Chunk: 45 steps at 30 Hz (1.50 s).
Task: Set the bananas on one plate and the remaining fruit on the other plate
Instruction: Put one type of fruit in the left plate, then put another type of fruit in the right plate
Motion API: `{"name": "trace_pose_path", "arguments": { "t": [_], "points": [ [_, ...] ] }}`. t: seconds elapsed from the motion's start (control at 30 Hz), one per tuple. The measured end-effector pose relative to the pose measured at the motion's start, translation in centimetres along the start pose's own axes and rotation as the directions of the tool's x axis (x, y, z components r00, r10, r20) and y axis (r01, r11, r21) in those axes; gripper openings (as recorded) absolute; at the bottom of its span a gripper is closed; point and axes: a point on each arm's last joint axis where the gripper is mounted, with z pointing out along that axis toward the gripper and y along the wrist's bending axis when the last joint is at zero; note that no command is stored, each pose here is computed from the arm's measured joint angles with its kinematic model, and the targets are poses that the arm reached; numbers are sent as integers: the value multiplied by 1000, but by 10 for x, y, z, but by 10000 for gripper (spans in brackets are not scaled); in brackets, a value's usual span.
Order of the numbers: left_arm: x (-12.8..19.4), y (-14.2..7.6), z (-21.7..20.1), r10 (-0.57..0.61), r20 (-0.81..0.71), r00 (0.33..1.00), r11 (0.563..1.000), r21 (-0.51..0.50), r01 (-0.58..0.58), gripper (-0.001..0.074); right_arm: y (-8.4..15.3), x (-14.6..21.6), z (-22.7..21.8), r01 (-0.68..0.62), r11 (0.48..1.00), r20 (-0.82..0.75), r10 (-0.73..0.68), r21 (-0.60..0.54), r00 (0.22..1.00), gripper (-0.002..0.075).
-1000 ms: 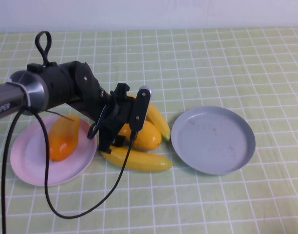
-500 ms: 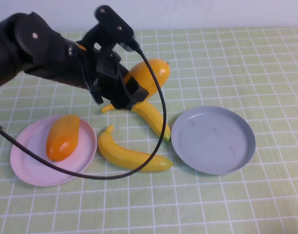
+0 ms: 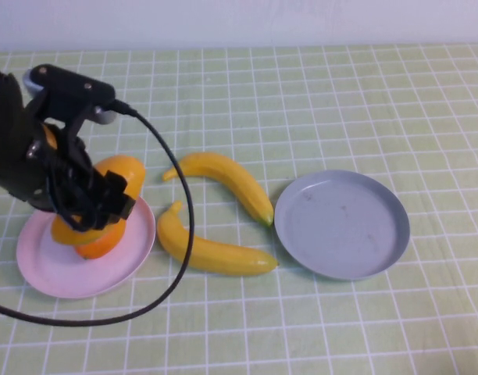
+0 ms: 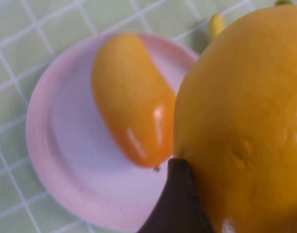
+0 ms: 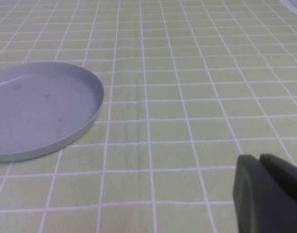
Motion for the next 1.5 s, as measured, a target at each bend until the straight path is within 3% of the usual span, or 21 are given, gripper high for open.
{"name": "trace_pose_path", "arguments": {
  "t": [0.4, 0.63, 0.83, 1.03, 1.3, 1.37, 1.4, 1.47, 1.5],
  "points": [
    [24, 67, 48, -341, -109, 934, 939, -93, 332, 479, 0, 0, 0, 0, 1000, 0, 0, 0, 1000, -17],
    [28, 70, 85, -349, -208, 914, 937, -98, 335, 479, 0, 0, 0, 0, 1000, 0, 0, 0, 1000, -17],
    [27, 71, 88, -346, -195, 918, 938, -99, 332, 479, 0, 0, 0, 0, 1000, 0, 0, 0, 1000, -17],
    [27, 71, 88, -356, -193, 914, 934, -104, 342, 654, 0, 0, 0, 0, 1000, 0, 0, 0, 1000, -17],
    [16, 74, 55, -381, -135, 915, 923, -109, 368, 664, 0, 0, 0, 0, 1000, 0, 0, 0, 1000, -17],
    [14, 73, 35, -382, -103, 918, 922, -109, 371, 606, 0, 0, 0, 0, 1000, 0, 0, 0, 1000, -17],
    [13, 73, 27, -377, -89, 922, 924, -108, 368, 540, 0, 0, 0, 0, 1000, 0, 0, 0, 1000, -17],
    [15, 71, 9, -362, -58, 930, 929, -105, 355, 393, 0, 0, 0, 0, 1000, 0, 0, 0, 1000, -17],
    [17, 69, -7, -345, -27, 938, 934, -103, 341, 240, 0, 0, 0, 0, 1000, 0, 0, 0, 1000, -17]
  ]
}}
